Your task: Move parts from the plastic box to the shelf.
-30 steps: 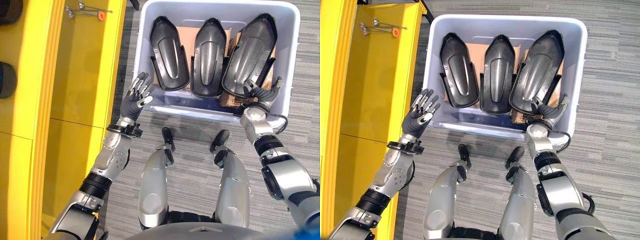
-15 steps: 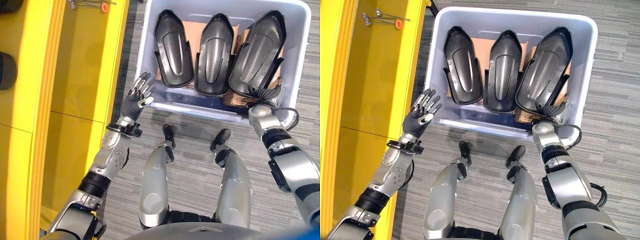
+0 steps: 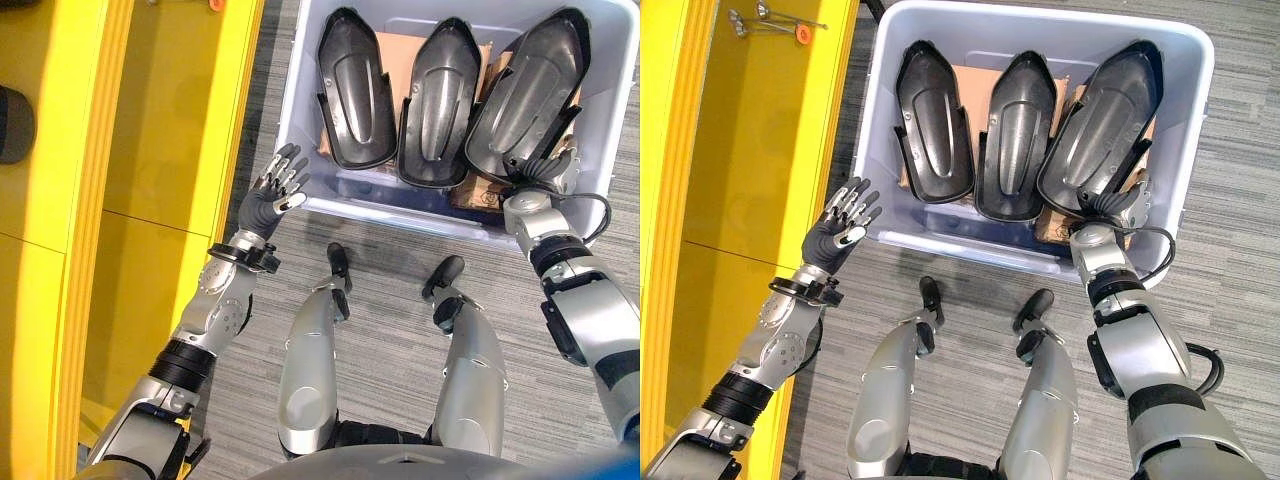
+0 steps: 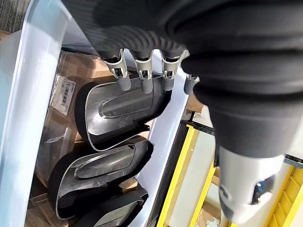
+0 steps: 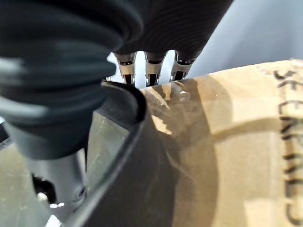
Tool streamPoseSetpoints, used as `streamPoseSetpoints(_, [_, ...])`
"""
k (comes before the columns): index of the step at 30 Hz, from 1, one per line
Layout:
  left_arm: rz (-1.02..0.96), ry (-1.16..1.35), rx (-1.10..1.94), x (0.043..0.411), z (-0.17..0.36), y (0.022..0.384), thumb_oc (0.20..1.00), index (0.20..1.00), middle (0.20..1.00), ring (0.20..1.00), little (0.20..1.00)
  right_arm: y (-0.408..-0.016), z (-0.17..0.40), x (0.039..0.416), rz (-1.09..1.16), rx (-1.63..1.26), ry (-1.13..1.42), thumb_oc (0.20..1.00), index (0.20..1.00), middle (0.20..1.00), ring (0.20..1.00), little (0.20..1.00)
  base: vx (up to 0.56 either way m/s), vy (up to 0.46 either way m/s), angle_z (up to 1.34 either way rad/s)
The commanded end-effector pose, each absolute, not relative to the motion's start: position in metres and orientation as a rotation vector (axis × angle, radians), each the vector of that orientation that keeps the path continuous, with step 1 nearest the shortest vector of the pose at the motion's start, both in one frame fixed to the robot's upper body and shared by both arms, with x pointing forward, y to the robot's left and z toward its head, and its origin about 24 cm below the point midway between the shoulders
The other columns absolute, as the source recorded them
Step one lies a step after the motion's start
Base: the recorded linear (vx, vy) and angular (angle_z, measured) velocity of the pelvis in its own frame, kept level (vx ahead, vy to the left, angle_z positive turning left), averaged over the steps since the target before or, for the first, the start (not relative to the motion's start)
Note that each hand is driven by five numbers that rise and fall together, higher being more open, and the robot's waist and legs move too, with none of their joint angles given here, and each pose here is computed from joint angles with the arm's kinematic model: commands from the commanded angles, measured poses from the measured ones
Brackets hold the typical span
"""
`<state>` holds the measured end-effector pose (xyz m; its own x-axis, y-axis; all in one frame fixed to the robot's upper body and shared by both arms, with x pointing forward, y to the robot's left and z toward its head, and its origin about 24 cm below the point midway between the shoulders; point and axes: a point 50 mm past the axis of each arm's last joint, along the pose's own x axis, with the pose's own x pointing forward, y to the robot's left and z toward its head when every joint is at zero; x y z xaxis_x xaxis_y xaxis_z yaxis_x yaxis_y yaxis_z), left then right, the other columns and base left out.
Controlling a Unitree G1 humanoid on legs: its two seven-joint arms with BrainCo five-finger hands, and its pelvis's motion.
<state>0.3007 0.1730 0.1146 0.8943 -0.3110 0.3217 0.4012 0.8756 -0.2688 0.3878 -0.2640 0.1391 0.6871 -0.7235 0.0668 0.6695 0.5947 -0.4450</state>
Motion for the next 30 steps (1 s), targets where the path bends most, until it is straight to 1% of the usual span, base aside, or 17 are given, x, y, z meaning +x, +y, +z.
streamPoseSetpoints(1, [-0.461, -0.335, -0.333, 0.299, 0.128, 0.163, 1.000, 1.000, 1.000, 1.000, 1.000, -0.284, 0.139, 0.382, -0.843, -0.566, 0.181, 0.200, 0.200, 0.200, 0.200, 0.200, 0.00, 0.007, 0.04])
streamPoseSetpoints(12, [-0.468, -0.340, -0.342, 0.297, 0.122, 0.160, 1.000, 1.000, 1.000, 1.000, 1.000, -0.296, 0.106, 0.368, -0.852, -0.581, 0.311, 0.200, 0.200, 0.200, 0.200, 0.200, 0.00, 0.002, 0.02])
streamPoseSetpoints(15, [-0.466, -0.343, -0.348, 0.295, 0.120, 0.160, 1.000, 1.000, 1.000, 1.000, 1.000, -0.304, 0.087, 0.356, -0.865, -0.565, 0.388, 0.200, 0.200, 0.200, 0.200, 0.200, 0.00, 0.000, 0.00])
streamPoseSetpoints(23, [-0.464, -0.343, -0.350, 0.292, 0.116, 0.160, 1.000, 1.000, 1.000, 1.000, 1.000, -0.310, 0.067, 0.344, -0.877, -0.597, 0.451, 0.200, 0.200, 0.200, 0.200, 0.200, 0.00, 0.000, 0.00])
streamPoseSetpoints(25, [-0.463, -0.343, -0.351, 0.291, 0.116, 0.160, 1.000, 1.000, 1.000, 1.000, 1.000, -0.310, 0.062, 0.340, -0.888, -0.595, 0.454, 0.200, 0.200, 0.200, 0.200, 0.200, 0.00, 0.000, 0.00])
streamPoseSetpoints(30, [-0.464, -0.343, -0.355, 0.289, 0.113, 0.159, 1.000, 1.000, 1.000, 1.000, 1.000, -0.308, 0.066, 0.339, -0.977, -0.606, 0.343, 0.200, 0.200, 0.200, 0.200, 0.200, -0.01, -0.007, -0.04])
